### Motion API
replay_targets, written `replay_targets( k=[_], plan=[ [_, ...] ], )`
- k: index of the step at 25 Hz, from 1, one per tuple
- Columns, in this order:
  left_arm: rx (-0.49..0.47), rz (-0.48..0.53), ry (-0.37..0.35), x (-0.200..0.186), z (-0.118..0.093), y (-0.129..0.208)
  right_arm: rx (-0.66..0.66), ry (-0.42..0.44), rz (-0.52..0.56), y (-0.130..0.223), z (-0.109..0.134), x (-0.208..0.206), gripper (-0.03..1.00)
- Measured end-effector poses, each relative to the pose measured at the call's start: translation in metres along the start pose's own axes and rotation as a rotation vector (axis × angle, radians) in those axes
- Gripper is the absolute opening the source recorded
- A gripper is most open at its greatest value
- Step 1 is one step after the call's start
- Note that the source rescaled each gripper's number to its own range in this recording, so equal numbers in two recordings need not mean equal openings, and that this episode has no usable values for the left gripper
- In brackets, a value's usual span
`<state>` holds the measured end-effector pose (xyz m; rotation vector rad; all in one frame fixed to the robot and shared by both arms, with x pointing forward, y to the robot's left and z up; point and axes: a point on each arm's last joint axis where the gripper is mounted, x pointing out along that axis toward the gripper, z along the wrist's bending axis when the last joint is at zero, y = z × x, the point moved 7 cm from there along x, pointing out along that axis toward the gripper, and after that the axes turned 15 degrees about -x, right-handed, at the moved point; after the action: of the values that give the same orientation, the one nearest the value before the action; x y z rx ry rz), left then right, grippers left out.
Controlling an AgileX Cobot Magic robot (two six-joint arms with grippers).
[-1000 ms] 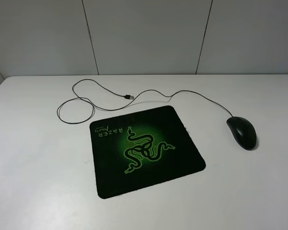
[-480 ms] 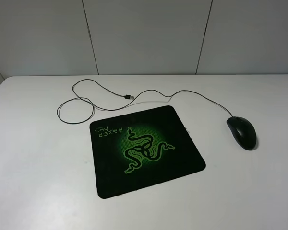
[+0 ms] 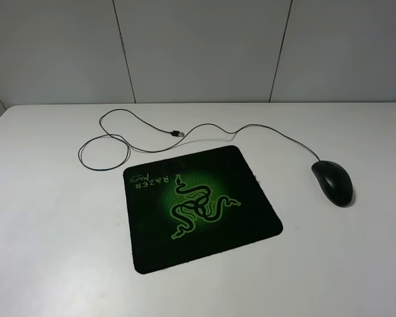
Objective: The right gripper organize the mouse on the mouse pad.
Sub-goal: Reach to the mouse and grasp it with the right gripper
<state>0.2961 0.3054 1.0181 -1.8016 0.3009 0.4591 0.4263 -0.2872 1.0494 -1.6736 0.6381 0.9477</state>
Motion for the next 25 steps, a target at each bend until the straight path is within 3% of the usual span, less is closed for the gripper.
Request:
replay_targets(
  k=[8, 14, 25],
  plan=[
    [0.000, 0.000, 0.000, 0.000, 0.000, 0.000, 0.002, -0.069, 0.247, -0.030, -0.010, 0.083, 1.00],
    [0.000, 0.000, 0.000, 0.000, 0.000, 0.000, -0.024, -0.087, 0.302, -0.039, -0.014, 0.134, 1.00],
    [0.000, 0.000, 0.000, 0.000, 0.000, 0.000, -0.093, -0.158, 0.410, -0.023, -0.009, 0.208, 1.00]
  ],
)
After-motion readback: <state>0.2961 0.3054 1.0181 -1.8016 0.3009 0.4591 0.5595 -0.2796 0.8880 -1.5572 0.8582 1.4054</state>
